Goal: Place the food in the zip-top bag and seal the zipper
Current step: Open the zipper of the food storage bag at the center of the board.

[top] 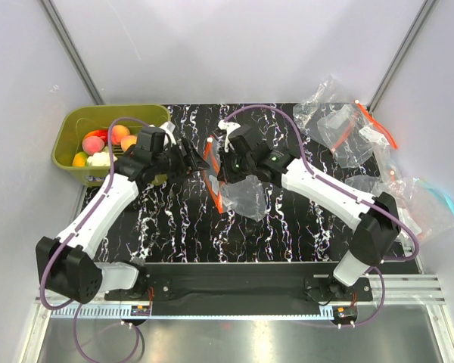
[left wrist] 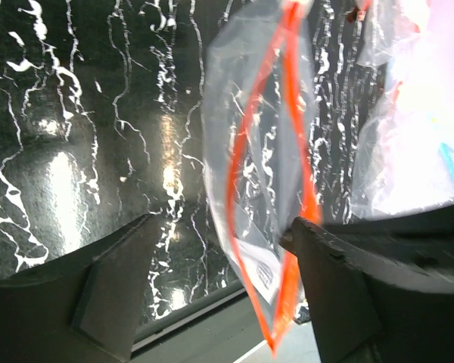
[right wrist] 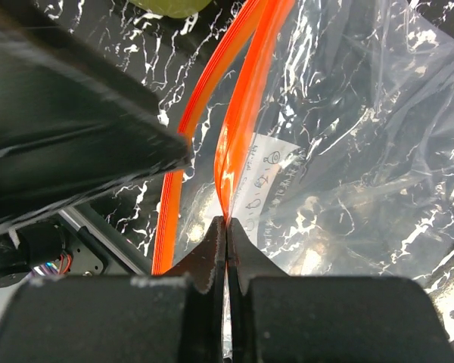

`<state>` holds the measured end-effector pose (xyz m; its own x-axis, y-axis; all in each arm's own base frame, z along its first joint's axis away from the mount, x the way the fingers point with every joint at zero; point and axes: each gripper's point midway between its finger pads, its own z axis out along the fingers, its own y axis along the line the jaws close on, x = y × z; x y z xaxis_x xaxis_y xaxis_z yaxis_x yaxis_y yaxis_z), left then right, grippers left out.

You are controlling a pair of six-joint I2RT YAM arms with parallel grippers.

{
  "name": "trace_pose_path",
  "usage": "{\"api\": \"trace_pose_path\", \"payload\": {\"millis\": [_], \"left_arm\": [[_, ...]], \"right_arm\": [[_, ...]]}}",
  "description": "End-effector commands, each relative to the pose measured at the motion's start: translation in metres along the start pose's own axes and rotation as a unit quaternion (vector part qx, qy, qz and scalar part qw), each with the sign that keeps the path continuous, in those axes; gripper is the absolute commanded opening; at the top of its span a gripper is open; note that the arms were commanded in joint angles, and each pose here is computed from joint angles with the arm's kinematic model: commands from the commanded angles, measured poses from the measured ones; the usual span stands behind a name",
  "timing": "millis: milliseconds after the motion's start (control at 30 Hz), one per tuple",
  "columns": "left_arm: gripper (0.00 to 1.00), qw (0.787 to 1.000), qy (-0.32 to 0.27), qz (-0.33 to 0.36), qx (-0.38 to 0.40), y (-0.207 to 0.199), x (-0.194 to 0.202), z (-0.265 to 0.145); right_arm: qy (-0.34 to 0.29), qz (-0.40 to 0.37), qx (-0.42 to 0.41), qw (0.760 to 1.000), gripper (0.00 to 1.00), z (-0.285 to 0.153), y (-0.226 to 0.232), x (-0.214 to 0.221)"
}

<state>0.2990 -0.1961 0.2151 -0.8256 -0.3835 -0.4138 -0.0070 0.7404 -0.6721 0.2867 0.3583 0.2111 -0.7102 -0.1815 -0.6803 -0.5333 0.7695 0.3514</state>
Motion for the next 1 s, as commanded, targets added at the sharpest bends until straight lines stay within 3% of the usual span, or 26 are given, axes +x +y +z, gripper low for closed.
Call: {"api": "trace_pose_path", "payload": {"millis": [0,167,267,333,367,433,467,533,567,700,967], "left_arm": [[0.75,1.000,-0.022,0.016,0.010,-0.004,-0.011,0.011],[0.65,1.000,-0.018,0.022,0.007,-0.004,-0.010,0.028],[0.41,0.999,-0.015,0.029,0.010,-0.008,-0.011,0.040],[0.09,0.999,-0.009,0.031,0.003,-0.005,-0.010,0.048],[0.00,0.999,-0.006,0.032,0.002,-0.005,-0.010,0.049],[0.00,0.999,-0.009,0.038,0.001,-0.007,-0.012,0.049],[0.00,0.999,-0.011,0.042,0.000,-0.008,-0.013,0.048],[0.00,0.998,-0.028,0.064,0.000,-0.016,-0.018,0.042],[0.00,0.997,-0.027,0.072,-0.007,-0.017,-0.017,0.039],[0.00,0.993,-0.044,0.106,-0.006,-0.037,-0.021,0.027],[0.00,0.990,-0.050,0.127,-0.021,-0.056,-0.014,0.020]], "right_arm": [[-0.040,-0.008,-0.032,0.999,0.00,-0.026,0.014,-0.025],[-0.048,-0.008,-0.044,0.998,0.00,-0.033,0.016,-0.025],[-0.044,-0.007,-0.043,0.998,0.00,-0.034,0.013,-0.022],[-0.046,-0.003,-0.038,0.998,0.00,-0.037,0.010,-0.023],[-0.046,-0.002,-0.034,0.998,0.00,-0.038,0.007,-0.023],[-0.046,0.004,-0.019,0.999,0.07,-0.041,0.000,-0.024],[-0.047,0.006,-0.012,0.999,0.28,-0.042,-0.003,-0.025],[-0.041,0.007,0.011,0.999,0.51,-0.044,-0.011,-0.025],[-0.039,0.007,0.017,0.999,0.67,-0.045,-0.013,-0.025],[-0.045,0.004,0.033,0.998,0.77,-0.056,-0.013,-0.036],[-0.065,-0.015,0.029,0.997,0.70,-0.074,-0.004,-0.058]]}}
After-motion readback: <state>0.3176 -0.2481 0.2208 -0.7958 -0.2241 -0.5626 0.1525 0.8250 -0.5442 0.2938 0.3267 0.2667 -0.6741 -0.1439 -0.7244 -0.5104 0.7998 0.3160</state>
